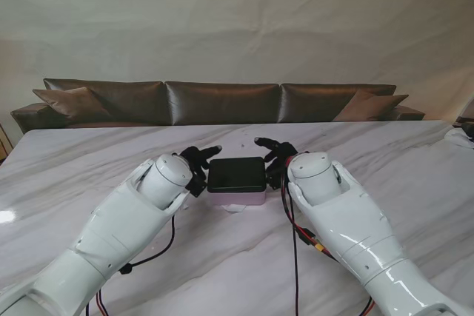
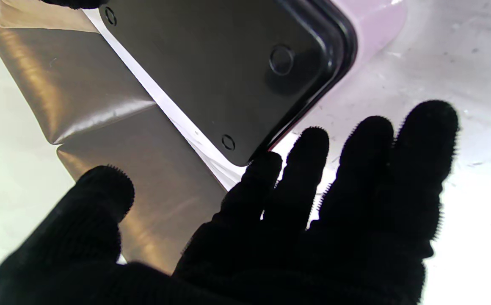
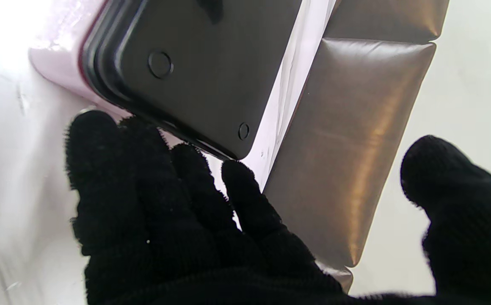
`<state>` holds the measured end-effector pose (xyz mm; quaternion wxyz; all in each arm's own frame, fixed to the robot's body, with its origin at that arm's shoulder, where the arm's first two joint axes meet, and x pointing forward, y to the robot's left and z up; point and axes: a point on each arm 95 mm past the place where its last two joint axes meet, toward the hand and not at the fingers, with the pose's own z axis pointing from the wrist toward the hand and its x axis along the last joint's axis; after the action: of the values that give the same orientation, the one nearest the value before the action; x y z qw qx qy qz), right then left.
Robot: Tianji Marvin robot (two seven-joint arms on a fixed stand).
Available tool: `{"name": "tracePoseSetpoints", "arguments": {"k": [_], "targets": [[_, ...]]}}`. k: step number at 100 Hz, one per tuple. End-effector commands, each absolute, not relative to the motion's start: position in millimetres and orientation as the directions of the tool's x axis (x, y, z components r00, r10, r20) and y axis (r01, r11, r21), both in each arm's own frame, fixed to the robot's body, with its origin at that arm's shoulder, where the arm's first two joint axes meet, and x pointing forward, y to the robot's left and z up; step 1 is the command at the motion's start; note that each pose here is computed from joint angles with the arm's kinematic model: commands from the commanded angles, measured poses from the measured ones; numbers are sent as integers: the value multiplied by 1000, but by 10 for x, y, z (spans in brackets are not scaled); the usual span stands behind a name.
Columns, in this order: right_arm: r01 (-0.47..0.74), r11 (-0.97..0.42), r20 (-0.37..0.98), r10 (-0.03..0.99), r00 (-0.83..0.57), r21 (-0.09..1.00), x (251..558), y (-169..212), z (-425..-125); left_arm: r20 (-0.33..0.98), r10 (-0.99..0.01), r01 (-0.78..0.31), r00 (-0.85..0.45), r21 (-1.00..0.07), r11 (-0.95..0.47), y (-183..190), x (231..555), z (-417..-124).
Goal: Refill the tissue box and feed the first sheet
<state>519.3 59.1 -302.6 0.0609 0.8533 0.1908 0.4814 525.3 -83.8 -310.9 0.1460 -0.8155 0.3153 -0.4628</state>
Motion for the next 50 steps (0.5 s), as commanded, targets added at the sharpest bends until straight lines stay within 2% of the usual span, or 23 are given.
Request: {"name": "tracePoseSetpoints", "arguments": {"k": [1,50], "targets": [[283,-919,801,382,460,276,5184,632,-3005,661,-651,-395,373,-521,-756,-868,5209,-3113],[283,-916,792,392,468,286,5174,593,-3018,638,-668,-377,382,-552,-743,-742,5220,-3130]]}}
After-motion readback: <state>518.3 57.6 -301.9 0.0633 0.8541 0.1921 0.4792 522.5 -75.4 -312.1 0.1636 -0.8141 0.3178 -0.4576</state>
